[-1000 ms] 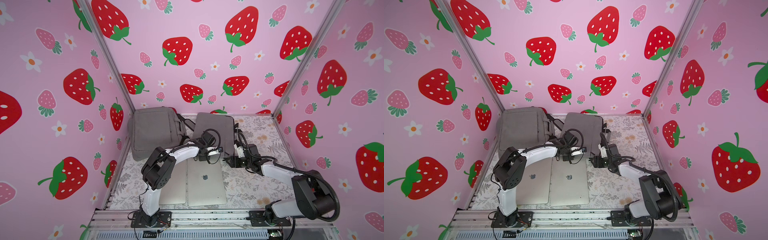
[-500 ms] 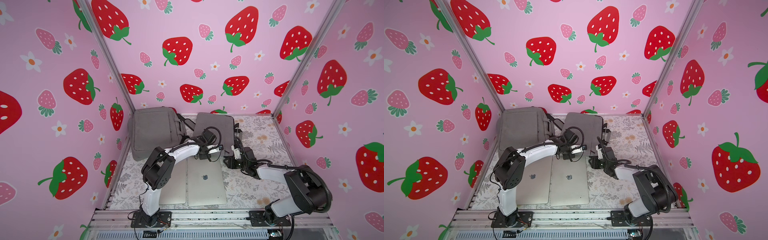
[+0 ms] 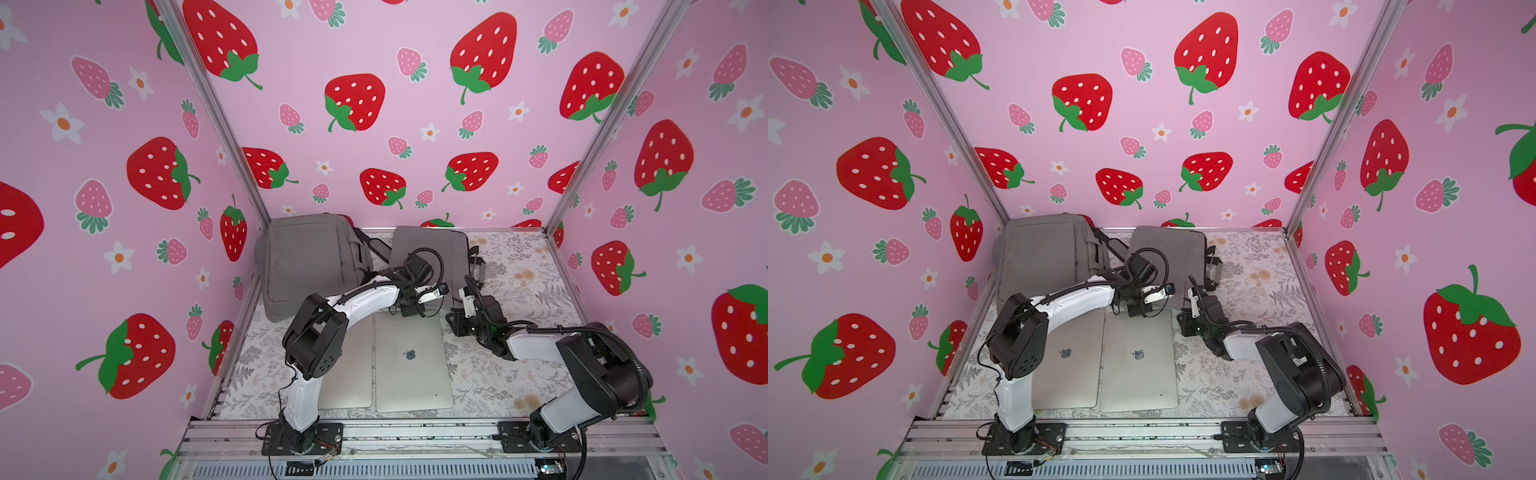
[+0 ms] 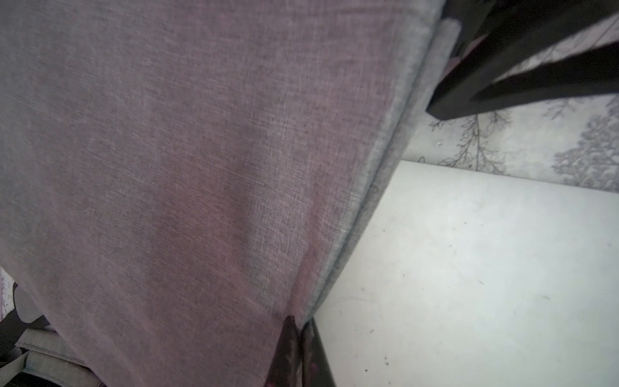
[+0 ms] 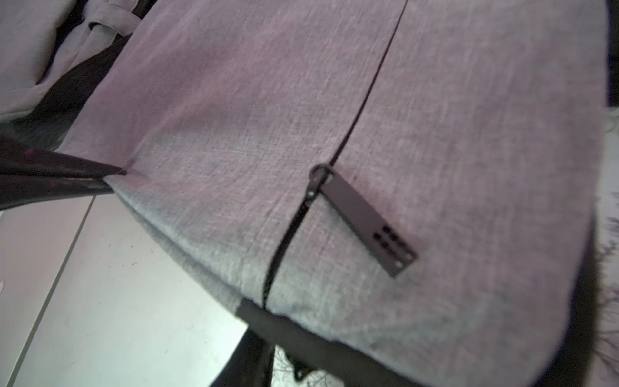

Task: Open the zippered laptop bag and take out the laptop
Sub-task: Unzip the zipper on the zippered laptop bag.

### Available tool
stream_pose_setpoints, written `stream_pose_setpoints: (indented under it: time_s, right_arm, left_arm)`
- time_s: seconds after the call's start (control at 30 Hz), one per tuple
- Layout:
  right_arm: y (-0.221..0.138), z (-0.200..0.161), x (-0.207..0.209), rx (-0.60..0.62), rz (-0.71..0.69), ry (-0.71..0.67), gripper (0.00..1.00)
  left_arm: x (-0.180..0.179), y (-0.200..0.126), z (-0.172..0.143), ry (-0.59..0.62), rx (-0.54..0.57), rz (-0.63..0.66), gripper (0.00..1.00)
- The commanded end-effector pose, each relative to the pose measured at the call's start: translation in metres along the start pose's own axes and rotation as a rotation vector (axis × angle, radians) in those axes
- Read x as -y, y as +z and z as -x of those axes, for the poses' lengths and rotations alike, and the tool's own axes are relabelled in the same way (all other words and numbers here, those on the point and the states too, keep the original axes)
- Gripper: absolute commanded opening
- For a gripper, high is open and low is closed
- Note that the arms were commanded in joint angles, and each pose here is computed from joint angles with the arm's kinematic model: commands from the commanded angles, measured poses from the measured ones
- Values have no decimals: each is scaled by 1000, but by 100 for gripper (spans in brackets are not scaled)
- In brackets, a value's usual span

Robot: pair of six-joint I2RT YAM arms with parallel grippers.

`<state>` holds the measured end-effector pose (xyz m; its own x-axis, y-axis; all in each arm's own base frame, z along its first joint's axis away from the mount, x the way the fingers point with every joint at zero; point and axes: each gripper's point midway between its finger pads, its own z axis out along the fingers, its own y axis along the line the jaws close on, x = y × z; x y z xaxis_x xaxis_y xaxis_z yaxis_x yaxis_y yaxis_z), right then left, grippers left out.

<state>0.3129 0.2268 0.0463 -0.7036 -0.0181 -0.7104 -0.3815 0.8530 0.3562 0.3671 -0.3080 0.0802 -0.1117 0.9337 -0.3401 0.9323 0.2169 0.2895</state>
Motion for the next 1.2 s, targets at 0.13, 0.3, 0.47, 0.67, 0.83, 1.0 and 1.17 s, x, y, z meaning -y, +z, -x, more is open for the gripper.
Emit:
stream_pose_setpoints:
  time_s: [0.13,0.3,0.47,0.67,0.83,1.0,1.17]
  right_arm:
    - [-9,21,4,96,-51,-16,26]
    - [-12,20,4,92,-49,-18,5]
    - [-21,10,8,59,-69,-15,0]
    - [-32,-10,26,-15,-153,-3,0]
    - [-43,-24,44,-58,-212,34,0]
    - [-58,-19,61,-61,-244,77,0]
    - [-60,-19,74,-127,-230,112,0]
  left_arm:
    - [-6,-25,16,-27,49,1,0]
    - [-8,-24,14,-28,35,9,0]
    - [-14,-21,10,-24,5,45,0]
    - [-29,-23,3,-38,-16,104,0]
    - [-31,-24,-10,-32,-45,114,0]
    - [-31,-23,-25,-32,-81,117,0]
    - [-30,-23,-32,-32,-91,108,0]
